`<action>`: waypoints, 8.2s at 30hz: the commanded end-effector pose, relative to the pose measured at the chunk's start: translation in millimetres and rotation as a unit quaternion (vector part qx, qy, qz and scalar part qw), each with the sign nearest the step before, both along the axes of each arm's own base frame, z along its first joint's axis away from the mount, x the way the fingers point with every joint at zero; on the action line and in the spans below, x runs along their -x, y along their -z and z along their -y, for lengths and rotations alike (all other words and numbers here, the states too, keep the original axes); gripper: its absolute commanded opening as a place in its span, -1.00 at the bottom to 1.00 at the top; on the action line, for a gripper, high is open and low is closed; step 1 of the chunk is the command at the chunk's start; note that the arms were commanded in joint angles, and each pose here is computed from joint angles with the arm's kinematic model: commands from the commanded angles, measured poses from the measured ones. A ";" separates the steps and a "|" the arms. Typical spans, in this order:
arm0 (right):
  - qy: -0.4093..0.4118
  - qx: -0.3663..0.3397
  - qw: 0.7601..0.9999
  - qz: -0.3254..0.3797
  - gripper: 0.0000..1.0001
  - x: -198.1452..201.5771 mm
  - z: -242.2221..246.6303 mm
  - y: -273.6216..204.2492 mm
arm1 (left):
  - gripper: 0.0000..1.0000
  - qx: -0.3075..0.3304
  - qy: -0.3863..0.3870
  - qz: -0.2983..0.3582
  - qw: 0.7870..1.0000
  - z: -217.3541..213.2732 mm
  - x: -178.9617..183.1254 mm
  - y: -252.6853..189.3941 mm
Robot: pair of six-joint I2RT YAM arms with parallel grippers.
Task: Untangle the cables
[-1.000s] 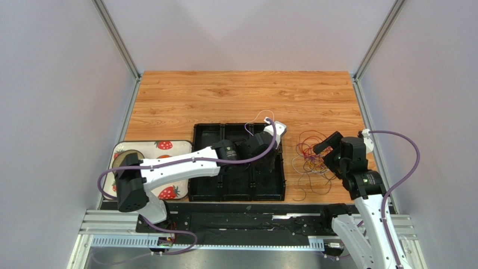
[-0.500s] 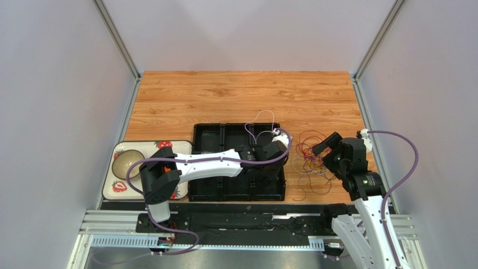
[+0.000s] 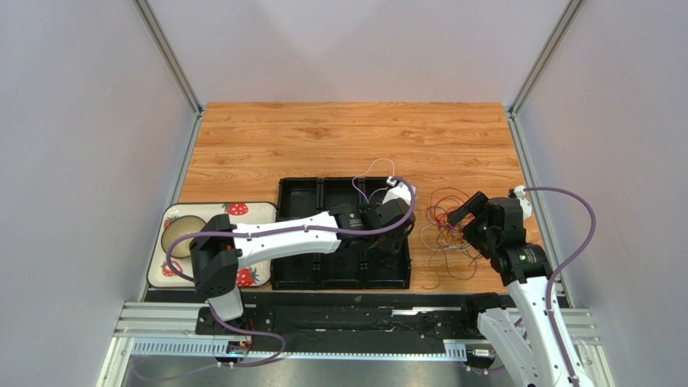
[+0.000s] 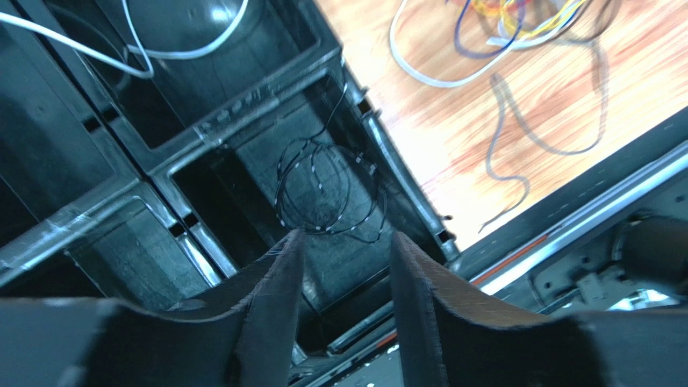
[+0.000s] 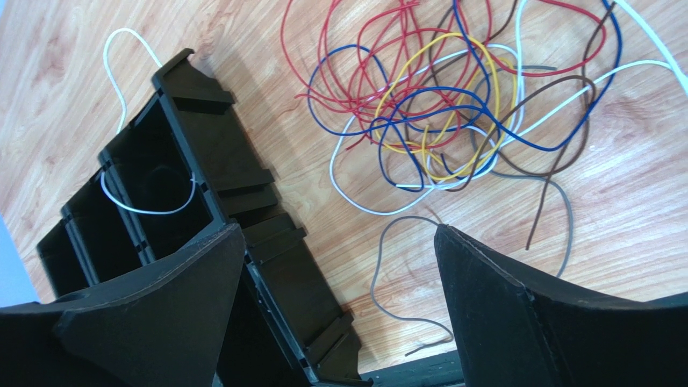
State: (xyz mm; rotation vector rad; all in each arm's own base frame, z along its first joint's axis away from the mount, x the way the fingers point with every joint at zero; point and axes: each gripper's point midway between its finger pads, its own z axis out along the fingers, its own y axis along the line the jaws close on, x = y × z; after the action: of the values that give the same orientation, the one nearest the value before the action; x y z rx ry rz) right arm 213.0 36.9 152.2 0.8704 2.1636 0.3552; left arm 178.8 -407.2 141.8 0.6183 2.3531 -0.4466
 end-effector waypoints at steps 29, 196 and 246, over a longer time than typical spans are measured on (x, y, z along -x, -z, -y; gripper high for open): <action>0.314 0.172 0.934 0.001 0.99 -14.9 123.3 -31.2 | 0.43 0.134 0.334 0.091 0.929 188.9 -15.8 -18.6; -0.008 -0.104 0.993 -0.053 0.72 -44.6 1.0 69.2 | -1.00 0.144 0.082 0.135 0.977 14.8 -67.0 -213.4; -0.077 -0.079 0.990 -0.091 0.08 -121.8 -69.3 103.7 | -1.00 0.407 0.207 0.272 0.847 -86.0 48.9 -463.1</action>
State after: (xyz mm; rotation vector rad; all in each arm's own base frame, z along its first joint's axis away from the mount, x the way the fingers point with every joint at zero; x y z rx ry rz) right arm 314.3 111.6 36.3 0.8972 2.4621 0.5947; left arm 155.7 -370.3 533.0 0.7349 1.5357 -1.1689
